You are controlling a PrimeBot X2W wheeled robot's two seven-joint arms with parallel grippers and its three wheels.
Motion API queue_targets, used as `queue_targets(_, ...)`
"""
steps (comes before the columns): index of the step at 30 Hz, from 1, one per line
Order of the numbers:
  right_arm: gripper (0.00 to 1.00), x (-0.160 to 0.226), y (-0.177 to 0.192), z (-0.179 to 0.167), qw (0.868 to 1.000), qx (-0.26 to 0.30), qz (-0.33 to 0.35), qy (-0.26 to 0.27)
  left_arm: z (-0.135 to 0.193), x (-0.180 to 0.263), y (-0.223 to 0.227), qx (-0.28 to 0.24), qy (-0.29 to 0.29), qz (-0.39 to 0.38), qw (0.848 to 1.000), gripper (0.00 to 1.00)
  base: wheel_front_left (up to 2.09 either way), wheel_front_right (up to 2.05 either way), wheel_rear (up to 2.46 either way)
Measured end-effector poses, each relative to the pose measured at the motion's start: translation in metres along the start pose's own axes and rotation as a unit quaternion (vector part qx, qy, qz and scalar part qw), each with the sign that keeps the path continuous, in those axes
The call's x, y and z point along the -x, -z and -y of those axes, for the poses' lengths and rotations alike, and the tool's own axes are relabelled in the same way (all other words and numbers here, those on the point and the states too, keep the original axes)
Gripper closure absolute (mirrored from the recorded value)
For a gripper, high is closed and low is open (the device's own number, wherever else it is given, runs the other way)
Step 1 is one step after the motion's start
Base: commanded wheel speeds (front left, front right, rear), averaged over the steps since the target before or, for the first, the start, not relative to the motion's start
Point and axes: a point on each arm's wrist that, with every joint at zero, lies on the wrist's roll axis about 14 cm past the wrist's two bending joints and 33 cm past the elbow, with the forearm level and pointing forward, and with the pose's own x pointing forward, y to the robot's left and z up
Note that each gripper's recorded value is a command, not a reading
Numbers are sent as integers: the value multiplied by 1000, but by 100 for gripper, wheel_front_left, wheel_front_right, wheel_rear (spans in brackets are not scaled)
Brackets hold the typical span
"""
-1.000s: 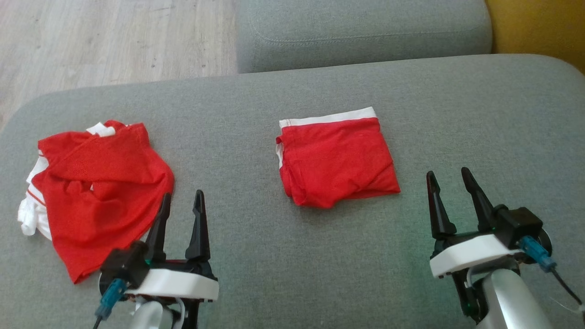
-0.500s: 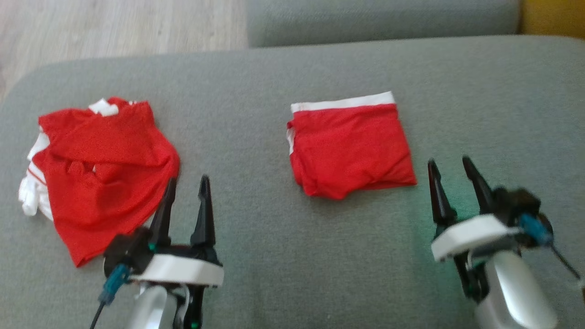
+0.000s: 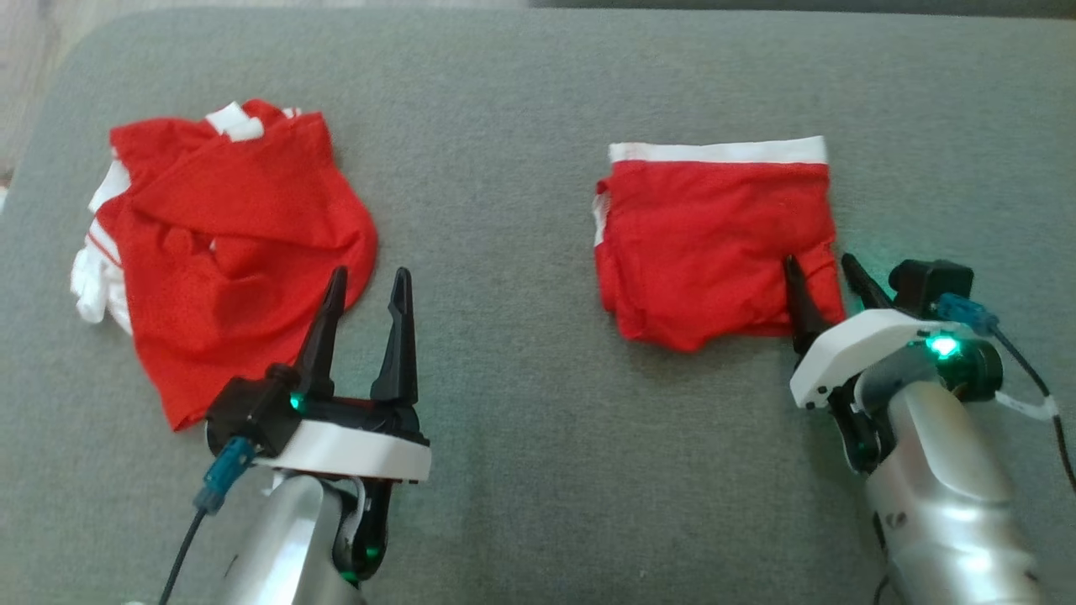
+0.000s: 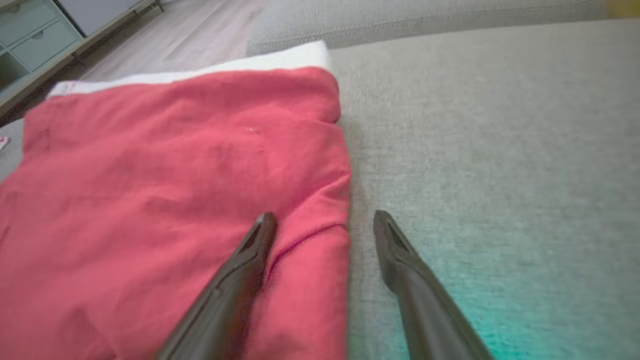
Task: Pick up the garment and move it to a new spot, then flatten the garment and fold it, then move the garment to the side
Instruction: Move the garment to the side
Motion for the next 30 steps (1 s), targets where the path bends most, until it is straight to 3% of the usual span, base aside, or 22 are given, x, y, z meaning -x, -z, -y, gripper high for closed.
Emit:
queue_targets(9, 0, -23, -4, -11, 1000, 22, -7, -19, -8, -2, 1, -3, -10, -1, 1000, 0, 0, 0, 0)
queue_targets(11, 100, -23, -4, -12, 999, 29, -6, -22, -6, -3, 1, -3, -7, -2, 1000, 0, 0, 0, 0)
queue_targets(26, 100, -2, -12, 5, 990, 140, 10, -11, 39, -12, 1, -1, 58, -1, 998, 0, 0, 0, 0)
queue_targets(30, 100, 9, -16, 22, 984, 178, 10, 1, 66, -21, 1, 3, 94, 0, 996, 0, 0, 0, 0)
